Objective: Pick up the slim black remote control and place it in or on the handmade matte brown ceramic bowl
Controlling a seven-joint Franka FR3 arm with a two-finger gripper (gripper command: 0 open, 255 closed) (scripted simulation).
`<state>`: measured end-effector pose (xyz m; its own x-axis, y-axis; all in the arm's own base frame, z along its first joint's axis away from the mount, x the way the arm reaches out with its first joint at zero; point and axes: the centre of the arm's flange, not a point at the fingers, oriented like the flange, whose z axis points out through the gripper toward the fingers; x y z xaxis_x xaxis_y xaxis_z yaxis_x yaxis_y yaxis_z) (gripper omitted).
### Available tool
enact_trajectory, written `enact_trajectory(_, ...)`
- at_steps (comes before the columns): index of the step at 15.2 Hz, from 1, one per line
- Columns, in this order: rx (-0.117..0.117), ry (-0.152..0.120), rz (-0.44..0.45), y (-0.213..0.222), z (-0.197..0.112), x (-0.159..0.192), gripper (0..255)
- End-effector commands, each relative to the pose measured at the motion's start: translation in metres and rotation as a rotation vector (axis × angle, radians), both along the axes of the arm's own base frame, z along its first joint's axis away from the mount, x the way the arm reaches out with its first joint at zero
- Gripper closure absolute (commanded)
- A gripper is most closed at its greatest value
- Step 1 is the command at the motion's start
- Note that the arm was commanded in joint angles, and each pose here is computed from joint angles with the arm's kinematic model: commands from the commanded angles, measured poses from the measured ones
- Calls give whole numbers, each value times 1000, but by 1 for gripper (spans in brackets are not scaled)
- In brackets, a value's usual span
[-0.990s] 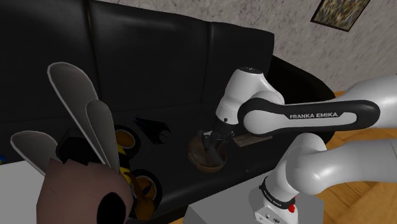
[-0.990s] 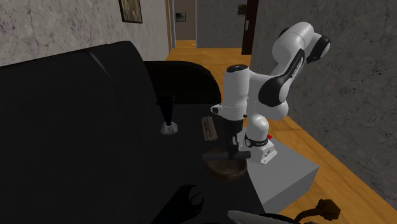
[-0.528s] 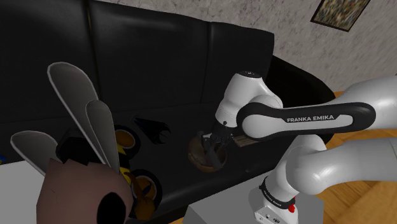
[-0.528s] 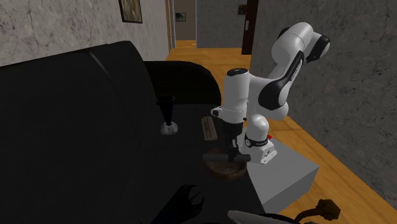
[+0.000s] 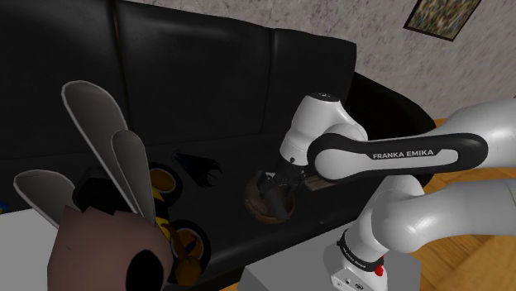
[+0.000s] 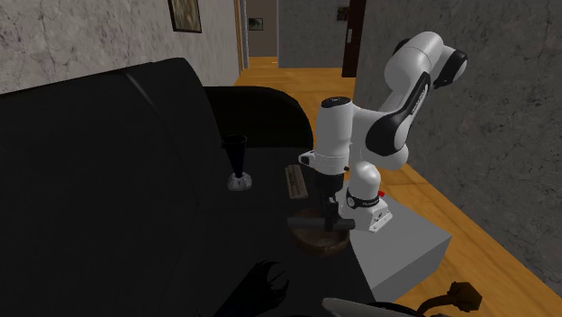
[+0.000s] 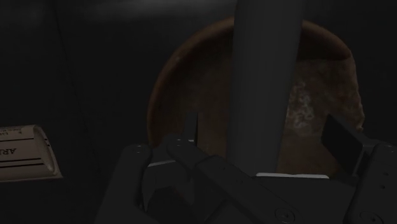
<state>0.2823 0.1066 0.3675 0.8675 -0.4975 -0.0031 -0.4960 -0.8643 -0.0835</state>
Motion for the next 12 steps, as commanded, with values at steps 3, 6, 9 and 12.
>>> enact_trajectory(3,0,0,0,-3,40,-2,0)
enact_trajectory(6,0,0,0,-4,50,-2,0)
enact_trajectory(9,0,0,0,-4,50,-2,0)
enact_trajectory(12,0,0,0,-4,50,-2,0)
